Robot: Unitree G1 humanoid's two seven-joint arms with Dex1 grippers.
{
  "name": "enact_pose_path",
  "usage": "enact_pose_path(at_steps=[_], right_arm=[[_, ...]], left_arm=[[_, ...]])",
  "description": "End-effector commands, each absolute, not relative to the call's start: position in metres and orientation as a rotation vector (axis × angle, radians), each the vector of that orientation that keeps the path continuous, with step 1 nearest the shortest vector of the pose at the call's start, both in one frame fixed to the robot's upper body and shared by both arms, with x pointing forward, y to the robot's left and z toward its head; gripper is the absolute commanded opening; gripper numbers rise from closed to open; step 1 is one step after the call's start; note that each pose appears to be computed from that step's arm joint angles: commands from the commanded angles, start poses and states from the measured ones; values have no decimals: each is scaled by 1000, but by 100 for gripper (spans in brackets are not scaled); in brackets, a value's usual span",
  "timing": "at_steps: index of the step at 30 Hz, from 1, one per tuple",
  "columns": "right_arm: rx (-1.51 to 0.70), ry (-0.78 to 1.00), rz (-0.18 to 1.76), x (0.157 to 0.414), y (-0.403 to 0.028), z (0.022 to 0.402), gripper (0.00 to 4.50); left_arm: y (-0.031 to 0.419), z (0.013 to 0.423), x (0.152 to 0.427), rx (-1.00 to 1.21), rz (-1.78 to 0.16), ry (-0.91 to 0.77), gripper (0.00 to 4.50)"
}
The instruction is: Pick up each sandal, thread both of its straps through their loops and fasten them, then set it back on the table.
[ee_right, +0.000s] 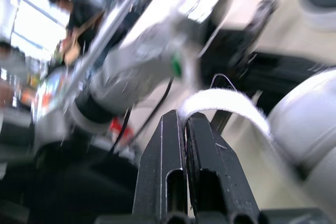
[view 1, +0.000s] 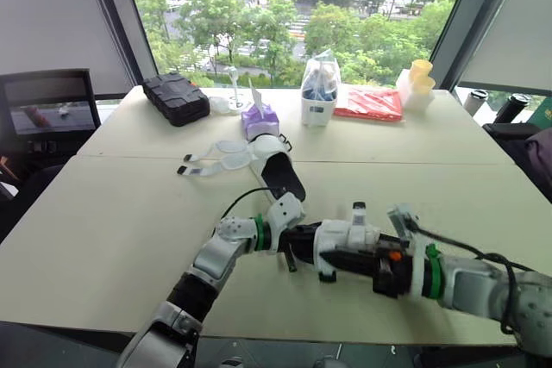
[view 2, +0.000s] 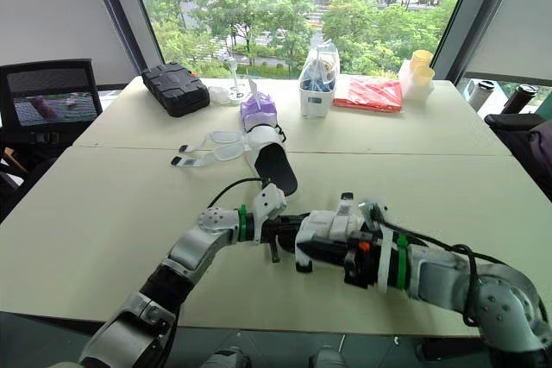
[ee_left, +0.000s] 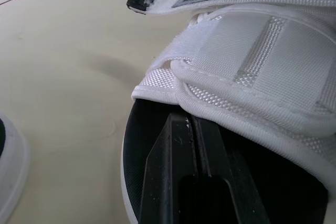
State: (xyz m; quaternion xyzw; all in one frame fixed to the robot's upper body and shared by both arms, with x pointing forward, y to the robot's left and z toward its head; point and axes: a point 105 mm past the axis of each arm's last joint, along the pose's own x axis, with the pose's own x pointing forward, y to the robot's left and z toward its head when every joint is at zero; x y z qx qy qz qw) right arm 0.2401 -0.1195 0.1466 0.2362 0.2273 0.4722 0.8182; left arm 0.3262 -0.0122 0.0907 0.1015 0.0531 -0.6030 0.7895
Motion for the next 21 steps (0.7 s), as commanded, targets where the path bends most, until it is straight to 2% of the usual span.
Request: enact_pose_path(at_steps=[1,4,8,11,17,21], right_arm=[[593,477,945,247,-120,145,6],[648,477,895,248,-123,139,87],[629,456,825,255,-132,136,274],[606,387,809,263,-136,151,409],[363,274,858,269,-141,185,409],[69,215,856,281,-144,194,409]], left_arm=[[-8,83,325,227,-1285,146,0],[-5,80,322,226,-1282,152,0],[-5,79,320,223,-1282,154,0],[-6,80,320,221,-1283,154,0],[-6,81,320,228,-1288,153,0],[-6,80,320,231,-1292,155,0]])
